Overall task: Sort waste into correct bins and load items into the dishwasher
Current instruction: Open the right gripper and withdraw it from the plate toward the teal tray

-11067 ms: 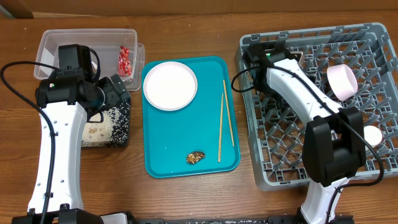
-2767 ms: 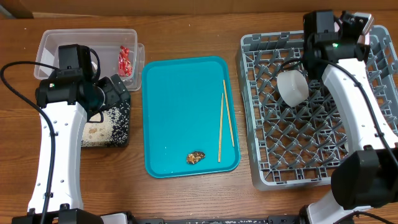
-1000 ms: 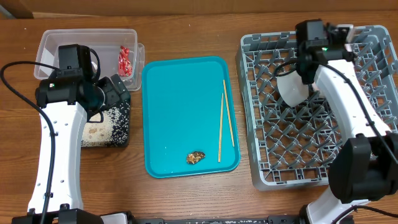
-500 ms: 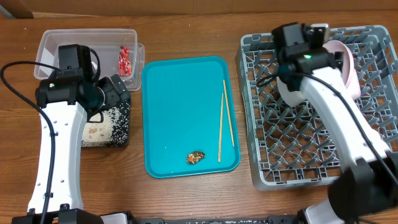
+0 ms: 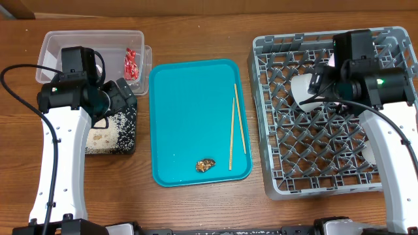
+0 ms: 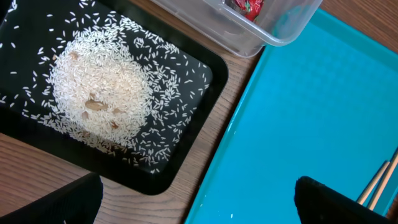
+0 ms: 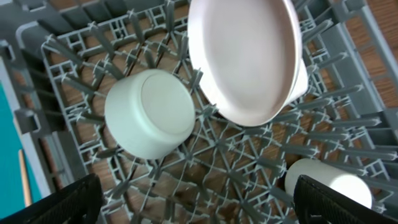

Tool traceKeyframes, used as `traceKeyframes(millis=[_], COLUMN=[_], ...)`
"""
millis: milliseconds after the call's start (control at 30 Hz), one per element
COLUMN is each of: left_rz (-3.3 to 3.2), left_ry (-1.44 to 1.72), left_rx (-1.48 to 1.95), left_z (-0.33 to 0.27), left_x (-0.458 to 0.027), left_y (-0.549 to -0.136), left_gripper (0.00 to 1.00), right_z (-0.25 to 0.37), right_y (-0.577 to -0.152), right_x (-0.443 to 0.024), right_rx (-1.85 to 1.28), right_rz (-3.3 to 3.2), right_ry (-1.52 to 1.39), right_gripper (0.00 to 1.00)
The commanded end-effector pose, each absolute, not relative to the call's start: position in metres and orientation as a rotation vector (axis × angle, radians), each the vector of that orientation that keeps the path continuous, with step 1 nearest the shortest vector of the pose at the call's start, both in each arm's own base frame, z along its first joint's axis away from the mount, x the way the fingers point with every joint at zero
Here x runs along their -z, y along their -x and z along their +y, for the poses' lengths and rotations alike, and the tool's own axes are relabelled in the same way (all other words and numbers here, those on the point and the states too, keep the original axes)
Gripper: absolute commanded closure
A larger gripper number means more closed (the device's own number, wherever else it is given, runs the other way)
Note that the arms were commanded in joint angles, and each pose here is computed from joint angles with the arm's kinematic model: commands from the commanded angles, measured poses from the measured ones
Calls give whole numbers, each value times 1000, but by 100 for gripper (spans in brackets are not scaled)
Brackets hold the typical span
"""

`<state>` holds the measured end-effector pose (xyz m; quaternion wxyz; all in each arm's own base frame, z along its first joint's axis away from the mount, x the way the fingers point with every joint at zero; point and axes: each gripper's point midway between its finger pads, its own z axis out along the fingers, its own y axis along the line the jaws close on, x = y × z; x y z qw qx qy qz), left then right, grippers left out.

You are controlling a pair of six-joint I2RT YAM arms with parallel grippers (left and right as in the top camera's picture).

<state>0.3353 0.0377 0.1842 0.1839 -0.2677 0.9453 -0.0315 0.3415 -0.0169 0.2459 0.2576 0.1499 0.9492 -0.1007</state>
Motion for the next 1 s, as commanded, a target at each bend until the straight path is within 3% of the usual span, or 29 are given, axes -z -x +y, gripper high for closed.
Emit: traceKeyframes(millis=[0, 133, 233, 267, 300, 333, 367, 600, 833, 967], left_rz=[2621, 2621, 2621, 2621, 2621, 2621, 2621, 2621, 2621, 2621], left_ry=[764, 764, 764, 764, 764, 764, 764, 764, 764, 764], left_rx=[81, 81, 81, 81, 81, 81, 81, 81, 81, 81], left_z=[41, 41, 41, 41, 41, 41, 41, 41, 41, 41], left_x=[-197, -197, -197, -197, -197, -197, -197, -197, -197, -197], left_y=[-338, -337, -337, -337, -337, -337, -337, -337, -337, -337], left_gripper=[0, 0, 0, 0, 0, 0, 0, 0, 0, 0], right_z=[-12, -16, -39, -57, -68, -84, -96, -141, -163, -144], right_y=[-344, -349, -352, -352, -352, -353, -355, -385, -394, -413], right_x=[-249, -252, -258, -263, -267, -271, -275, -266, -215, -189], right_rx=[216, 220, 290, 342, 364, 380, 369, 119, 37, -106], right_rz=[2567, 2541, 2468, 2399, 2355, 2290, 2243, 2192, 2291, 2411], right_ry=[-413, -437, -568, -688, -757, -851, -908, -992, -1097, -952], right_gripper=[0, 0, 16, 43, 61, 87, 96, 96, 96, 96])
